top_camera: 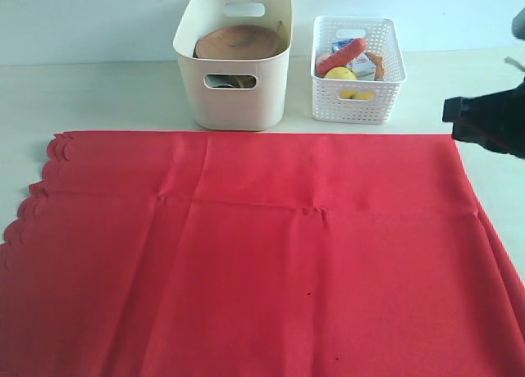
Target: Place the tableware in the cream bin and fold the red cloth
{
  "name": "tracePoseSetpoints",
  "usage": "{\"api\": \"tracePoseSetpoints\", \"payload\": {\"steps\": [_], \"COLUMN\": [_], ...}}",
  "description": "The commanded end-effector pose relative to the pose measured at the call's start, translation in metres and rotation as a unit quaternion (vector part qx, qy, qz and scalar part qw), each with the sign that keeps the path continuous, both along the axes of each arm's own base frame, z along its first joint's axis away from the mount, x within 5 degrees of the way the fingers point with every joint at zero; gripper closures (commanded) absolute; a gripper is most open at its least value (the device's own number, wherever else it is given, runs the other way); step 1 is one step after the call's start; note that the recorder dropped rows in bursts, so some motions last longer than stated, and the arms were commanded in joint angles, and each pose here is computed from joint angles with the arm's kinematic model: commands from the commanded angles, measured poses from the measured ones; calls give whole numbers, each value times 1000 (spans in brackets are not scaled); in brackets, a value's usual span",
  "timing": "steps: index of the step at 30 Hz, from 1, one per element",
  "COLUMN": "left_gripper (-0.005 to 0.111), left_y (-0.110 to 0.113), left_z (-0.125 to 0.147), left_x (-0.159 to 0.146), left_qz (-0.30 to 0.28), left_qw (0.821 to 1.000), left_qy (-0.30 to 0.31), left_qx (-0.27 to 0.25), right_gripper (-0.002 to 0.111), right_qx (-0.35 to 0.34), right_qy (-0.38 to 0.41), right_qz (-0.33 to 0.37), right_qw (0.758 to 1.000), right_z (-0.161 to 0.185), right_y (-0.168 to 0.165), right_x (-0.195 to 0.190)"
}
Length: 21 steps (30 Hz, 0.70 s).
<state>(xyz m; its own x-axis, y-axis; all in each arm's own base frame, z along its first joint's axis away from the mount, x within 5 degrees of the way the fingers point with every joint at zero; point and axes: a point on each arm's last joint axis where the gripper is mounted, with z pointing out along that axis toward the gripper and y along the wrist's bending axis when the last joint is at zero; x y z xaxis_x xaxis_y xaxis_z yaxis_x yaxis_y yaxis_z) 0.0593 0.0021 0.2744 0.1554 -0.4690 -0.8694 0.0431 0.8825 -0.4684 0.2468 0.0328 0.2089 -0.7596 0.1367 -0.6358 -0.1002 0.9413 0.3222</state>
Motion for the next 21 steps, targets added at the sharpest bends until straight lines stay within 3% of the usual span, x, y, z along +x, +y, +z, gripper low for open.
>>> {"api": "tracePoseSetpoints", "payload": {"steps": [1,8,17,18,20,21], "left_gripper": [107,107,107,104,86,71], "left_y": [-3,-3,1,2,3,3], "left_z": [15,-1,-54,-60,-75,-86], "left_x": [25,79,132,139,150,155], "left_qz": [-17,-49,-52,-55,-53,-54], "left_qw": [992,945,895,891,882,871], "left_qy": [113,312,434,439,456,478], "left_qx": [54,91,87,103,105,97], "right_gripper": [108,108,108,108,108,108], "right_qx": [7,7,-13,-17,-22,-24], "right_qy": [60,108,127,125,122,120], "right_qz": [27,36,121,124,124,122], "right_qw": [998,993,984,984,984,985], "right_z": [-25,-48,-60,-60,-60,-60], "right_y": [4,5,40,42,41,41], "right_x": [2,5,-2,-2,-1,-1]}}
